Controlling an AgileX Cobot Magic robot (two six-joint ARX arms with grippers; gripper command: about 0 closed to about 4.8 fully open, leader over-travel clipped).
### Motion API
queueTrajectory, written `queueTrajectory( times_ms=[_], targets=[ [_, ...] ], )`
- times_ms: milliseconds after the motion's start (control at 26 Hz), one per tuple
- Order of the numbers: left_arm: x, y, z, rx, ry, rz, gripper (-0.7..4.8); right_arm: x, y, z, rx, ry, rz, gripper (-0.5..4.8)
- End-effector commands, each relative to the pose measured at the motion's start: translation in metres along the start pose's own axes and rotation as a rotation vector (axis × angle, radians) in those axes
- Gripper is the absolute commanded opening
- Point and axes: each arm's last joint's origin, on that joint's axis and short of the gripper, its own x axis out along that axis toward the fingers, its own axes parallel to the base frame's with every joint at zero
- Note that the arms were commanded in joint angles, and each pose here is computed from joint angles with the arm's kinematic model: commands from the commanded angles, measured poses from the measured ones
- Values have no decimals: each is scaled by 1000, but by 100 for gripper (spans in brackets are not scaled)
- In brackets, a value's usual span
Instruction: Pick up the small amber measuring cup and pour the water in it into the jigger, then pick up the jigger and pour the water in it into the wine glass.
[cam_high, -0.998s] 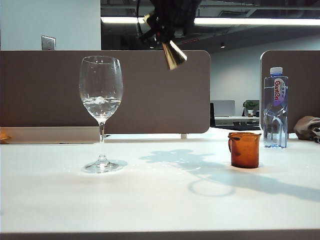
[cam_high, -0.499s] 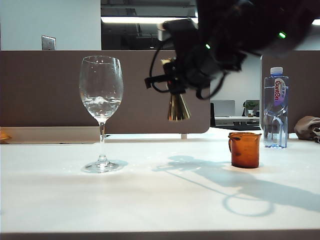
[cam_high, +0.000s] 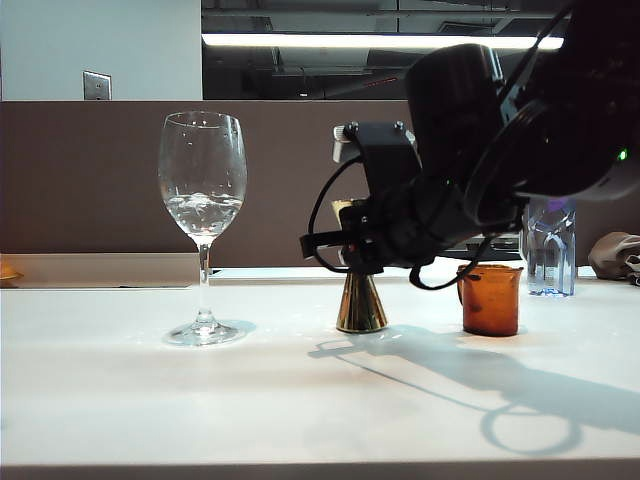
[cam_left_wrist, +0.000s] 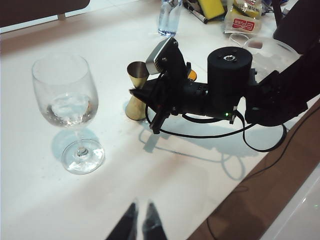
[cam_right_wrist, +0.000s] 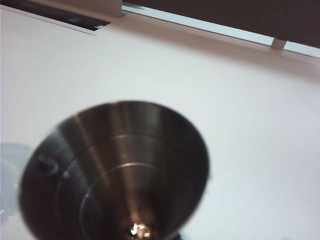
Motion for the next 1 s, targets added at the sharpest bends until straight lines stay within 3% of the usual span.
queueTrajectory(
  times_ms=[38, 384, 461, 691, 883, 998],
  targets=[
    [-1, 0, 2, 6, -16, -4, 26, 1, 1, 3, 47, -37, 4, -1],
    [-1, 0, 2, 6, -16, -4, 26, 2, 3, 0, 44, -28, 50, 6],
    [-1, 0, 2, 6, -16, -4, 26, 2, 3, 0, 45, -29, 50, 77],
    [-1, 0, 2, 6, -16, -4, 26, 1, 6, 0, 69, -28, 58, 112],
    [-1, 0, 2, 6, -16, -4, 26, 1, 8, 0, 68, -31, 60, 279],
    [-1, 0, 2, 6, -16, -4, 26, 0, 10, 0, 66, -29, 65, 285]
  ],
)
